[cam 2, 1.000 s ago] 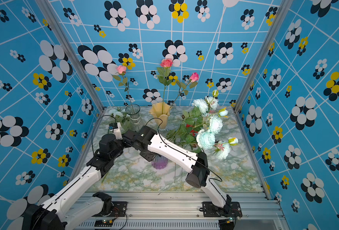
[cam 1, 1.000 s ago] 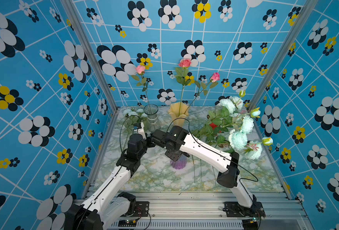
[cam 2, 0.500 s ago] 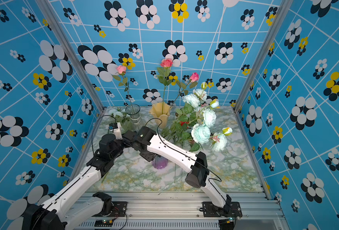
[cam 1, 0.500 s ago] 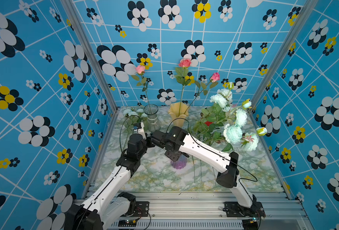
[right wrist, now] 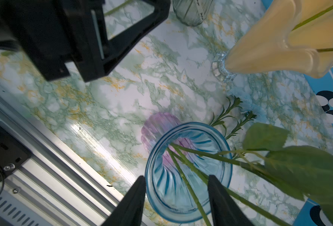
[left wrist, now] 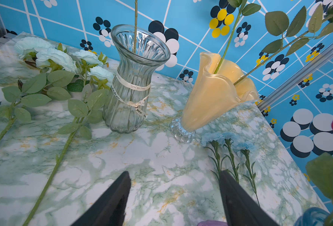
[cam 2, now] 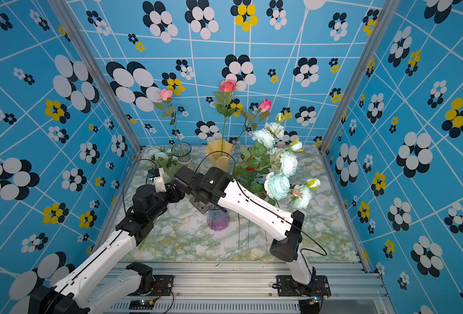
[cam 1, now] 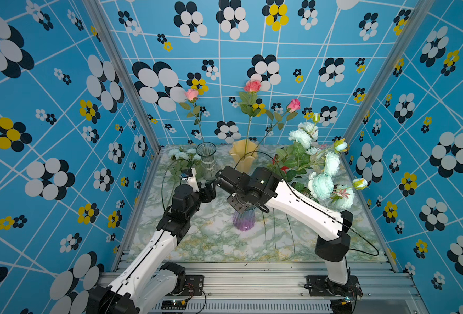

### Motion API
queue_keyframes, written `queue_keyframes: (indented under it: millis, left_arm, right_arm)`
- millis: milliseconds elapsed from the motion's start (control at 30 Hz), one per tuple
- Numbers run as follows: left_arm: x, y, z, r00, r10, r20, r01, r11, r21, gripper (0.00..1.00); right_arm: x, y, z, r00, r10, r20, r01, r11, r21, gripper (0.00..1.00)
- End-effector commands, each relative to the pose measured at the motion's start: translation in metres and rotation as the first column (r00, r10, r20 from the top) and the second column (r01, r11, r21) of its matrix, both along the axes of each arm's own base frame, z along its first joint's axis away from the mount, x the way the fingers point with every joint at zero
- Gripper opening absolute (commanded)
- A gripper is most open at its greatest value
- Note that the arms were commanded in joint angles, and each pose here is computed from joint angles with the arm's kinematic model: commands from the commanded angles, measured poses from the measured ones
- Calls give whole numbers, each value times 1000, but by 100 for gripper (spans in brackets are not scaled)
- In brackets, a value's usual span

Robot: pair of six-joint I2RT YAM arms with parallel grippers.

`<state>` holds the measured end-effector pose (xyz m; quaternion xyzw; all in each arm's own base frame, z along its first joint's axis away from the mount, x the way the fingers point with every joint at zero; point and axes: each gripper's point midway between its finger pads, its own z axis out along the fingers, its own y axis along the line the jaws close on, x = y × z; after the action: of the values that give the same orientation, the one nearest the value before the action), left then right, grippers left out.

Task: Pick out blue flowers from the vase
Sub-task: Pick up the flower from the vase.

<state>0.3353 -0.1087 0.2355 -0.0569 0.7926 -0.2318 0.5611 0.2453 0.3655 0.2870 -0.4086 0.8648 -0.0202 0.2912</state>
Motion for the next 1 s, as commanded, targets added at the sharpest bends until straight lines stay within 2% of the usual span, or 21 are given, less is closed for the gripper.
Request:
queue_keyframes:
  millis: [0,200,333,500,633,833,967]
  left_arm:
    - [-4,-1,7,999,-21,36,21,1000,1,74]
    - [-12,-14,25,992,-93,87,92,996,16,74]
    - [-25,-33,44,975,-175,134,166,983,73,74]
    - [-47,-66,71,935,-289,204,253,950,183,72]
    - [-61,-94,84,894,-375,243,315,915,253,72]
    - [-77,-134,92,833,-490,258,394,851,347,71]
    - [-90,-157,100,794,-546,268,415,808,418,71]
  right_arm:
    - [5,6,34,996,-24,83,12,990,137,55]
    - [-9,16,69,993,45,109,-75,953,294,54]
    - [-28,23,96,986,119,121,-159,897,412,52]
    - [-60,26,131,962,236,133,-270,789,552,51]
    - [-83,19,168,936,298,187,-345,678,649,49]
    - [-102,3,222,903,317,289,-422,536,731,49]
    - [-113,-17,250,892,304,336,-447,476,757,48]
